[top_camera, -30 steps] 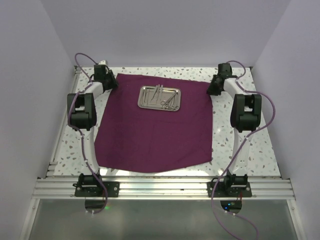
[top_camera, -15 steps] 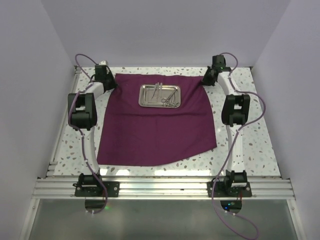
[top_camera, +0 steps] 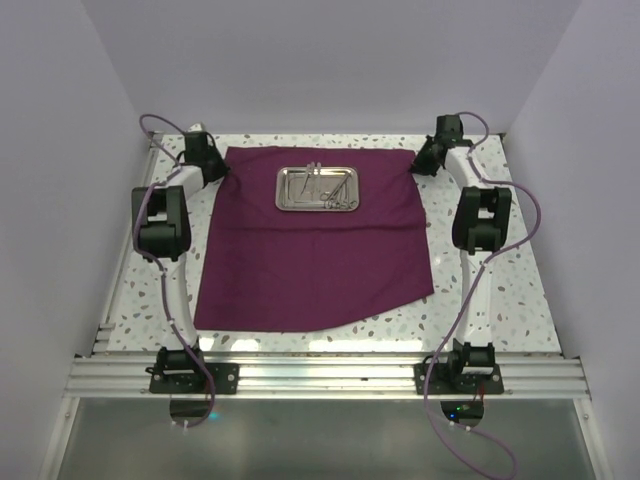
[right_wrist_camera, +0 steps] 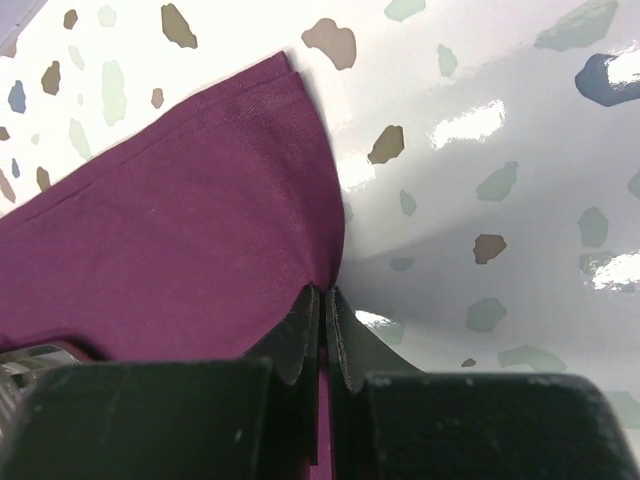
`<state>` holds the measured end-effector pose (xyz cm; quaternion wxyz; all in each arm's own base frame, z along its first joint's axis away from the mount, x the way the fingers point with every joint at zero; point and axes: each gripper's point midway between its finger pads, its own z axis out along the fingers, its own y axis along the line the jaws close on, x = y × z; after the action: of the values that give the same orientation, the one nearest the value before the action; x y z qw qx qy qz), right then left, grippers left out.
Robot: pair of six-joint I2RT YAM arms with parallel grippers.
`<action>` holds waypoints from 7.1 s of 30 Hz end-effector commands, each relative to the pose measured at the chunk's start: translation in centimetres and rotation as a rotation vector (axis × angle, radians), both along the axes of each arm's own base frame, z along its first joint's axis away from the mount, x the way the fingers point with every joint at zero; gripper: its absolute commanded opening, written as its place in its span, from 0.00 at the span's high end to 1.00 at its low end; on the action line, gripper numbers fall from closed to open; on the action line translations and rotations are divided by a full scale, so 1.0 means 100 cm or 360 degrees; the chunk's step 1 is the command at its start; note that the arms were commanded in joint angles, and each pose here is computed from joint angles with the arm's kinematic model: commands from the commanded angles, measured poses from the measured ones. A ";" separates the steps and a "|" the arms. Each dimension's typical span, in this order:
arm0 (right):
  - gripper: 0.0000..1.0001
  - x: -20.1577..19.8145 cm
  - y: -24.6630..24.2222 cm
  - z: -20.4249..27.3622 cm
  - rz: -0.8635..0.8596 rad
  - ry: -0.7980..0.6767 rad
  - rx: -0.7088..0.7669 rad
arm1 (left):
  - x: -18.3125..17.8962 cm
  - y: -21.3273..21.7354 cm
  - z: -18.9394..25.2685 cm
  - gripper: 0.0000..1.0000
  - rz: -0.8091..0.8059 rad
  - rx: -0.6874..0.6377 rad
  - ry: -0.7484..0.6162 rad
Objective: Open and lay out the surgical kit
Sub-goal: Move the surgical kit at the center of the board, then smooth out the surgical kit at the center of the board, then pick up the medical item from the container.
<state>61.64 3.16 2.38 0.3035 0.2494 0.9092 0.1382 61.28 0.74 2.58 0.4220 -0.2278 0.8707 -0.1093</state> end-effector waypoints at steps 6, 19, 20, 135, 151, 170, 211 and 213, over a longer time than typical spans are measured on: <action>1.00 -0.016 -0.032 -0.030 -0.0115 0.0165 -0.0058 | 0.021 0.061 0.005 1.00 0.0190 0.0105 -0.0011; 1.00 0.018 -0.027 -0.014 -0.0065 -0.0045 -0.0008 | 0.039 0.063 0.012 1.00 0.0154 0.0113 -0.0079; 1.00 0.020 -0.026 -0.015 -0.0062 -0.0053 0.0006 | 0.035 0.064 0.009 1.00 0.0162 0.0116 -0.0067; 1.00 -0.381 0.093 0.014 0.0637 0.0420 -0.0880 | -0.178 -0.156 0.046 0.46 -0.0405 0.0112 -0.0299; 0.21 -0.490 0.102 0.033 0.0566 0.0387 -0.0321 | -0.182 -0.155 0.047 0.46 -0.0408 0.0103 -0.0301; 0.16 -0.332 0.219 0.186 0.0675 -0.0613 -0.0540 | -0.149 -0.165 0.133 0.36 -0.0405 0.0104 -0.0484; 0.16 -0.364 0.145 0.152 0.0616 -0.0625 -0.0662 | 0.005 -0.240 0.014 0.38 -0.0692 0.0585 -0.0228; 0.16 -0.363 0.143 0.150 0.0613 -0.0618 -0.0666 | 0.005 -0.238 0.011 0.39 -0.0673 0.0590 -0.0214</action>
<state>25.07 18.48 16.93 0.4716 -0.0343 0.8790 0.0610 61.18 -23.63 3.45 0.4753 0.0499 0.8756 -0.0710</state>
